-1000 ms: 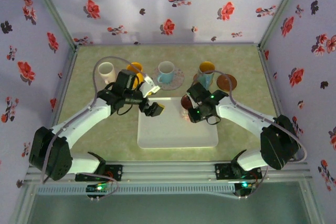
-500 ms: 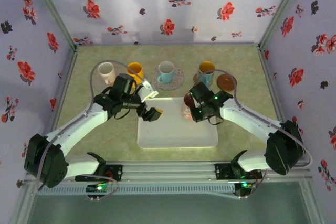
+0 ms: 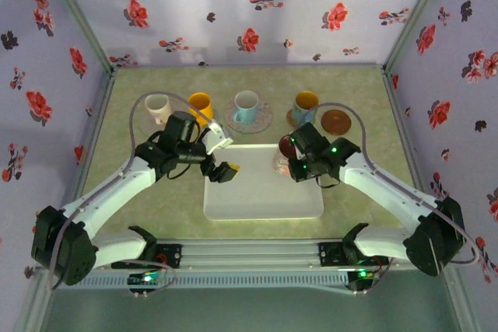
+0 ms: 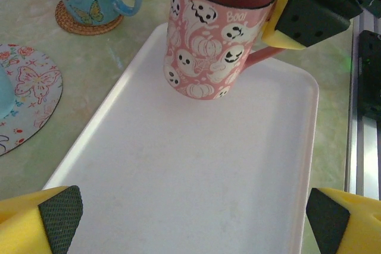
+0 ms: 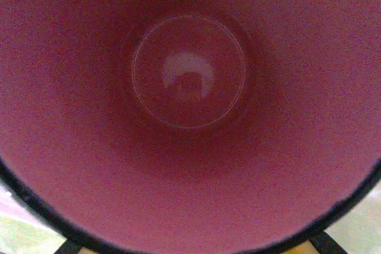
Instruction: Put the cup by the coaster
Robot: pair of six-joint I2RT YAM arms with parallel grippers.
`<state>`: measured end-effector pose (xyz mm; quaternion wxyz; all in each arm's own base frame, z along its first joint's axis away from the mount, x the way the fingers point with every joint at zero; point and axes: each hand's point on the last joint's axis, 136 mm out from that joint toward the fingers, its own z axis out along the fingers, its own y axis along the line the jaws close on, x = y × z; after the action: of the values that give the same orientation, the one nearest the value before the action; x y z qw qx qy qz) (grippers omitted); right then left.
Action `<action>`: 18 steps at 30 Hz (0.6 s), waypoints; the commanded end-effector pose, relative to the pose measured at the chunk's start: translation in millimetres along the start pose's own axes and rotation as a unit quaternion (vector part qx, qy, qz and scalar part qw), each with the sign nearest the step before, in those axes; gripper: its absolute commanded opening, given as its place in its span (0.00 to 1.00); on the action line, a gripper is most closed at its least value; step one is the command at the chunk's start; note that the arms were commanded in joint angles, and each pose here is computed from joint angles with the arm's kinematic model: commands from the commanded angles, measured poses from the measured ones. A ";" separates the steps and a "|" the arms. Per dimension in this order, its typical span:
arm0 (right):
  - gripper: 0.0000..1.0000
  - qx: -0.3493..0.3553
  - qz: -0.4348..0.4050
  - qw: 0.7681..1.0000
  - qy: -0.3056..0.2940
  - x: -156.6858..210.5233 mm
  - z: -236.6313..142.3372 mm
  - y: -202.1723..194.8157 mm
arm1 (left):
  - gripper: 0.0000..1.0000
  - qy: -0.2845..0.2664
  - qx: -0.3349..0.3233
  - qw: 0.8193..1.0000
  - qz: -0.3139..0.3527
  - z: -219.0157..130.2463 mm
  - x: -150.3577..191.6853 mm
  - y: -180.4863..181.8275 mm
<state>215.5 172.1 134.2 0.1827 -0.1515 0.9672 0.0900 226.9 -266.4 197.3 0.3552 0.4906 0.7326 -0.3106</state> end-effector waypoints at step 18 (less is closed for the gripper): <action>0.00 0.007 0.049 0.991 -0.121 -39.6 -77.5 -15.2 | 1.00 -0.037 -0.006 0.998 0.041 -1.9 -38.4 -3.3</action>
<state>212.9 154.1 178.0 0.2270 -0.1190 0.9617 0.0974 225.4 -277.5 212.0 0.3708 0.5023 0.7161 -0.3120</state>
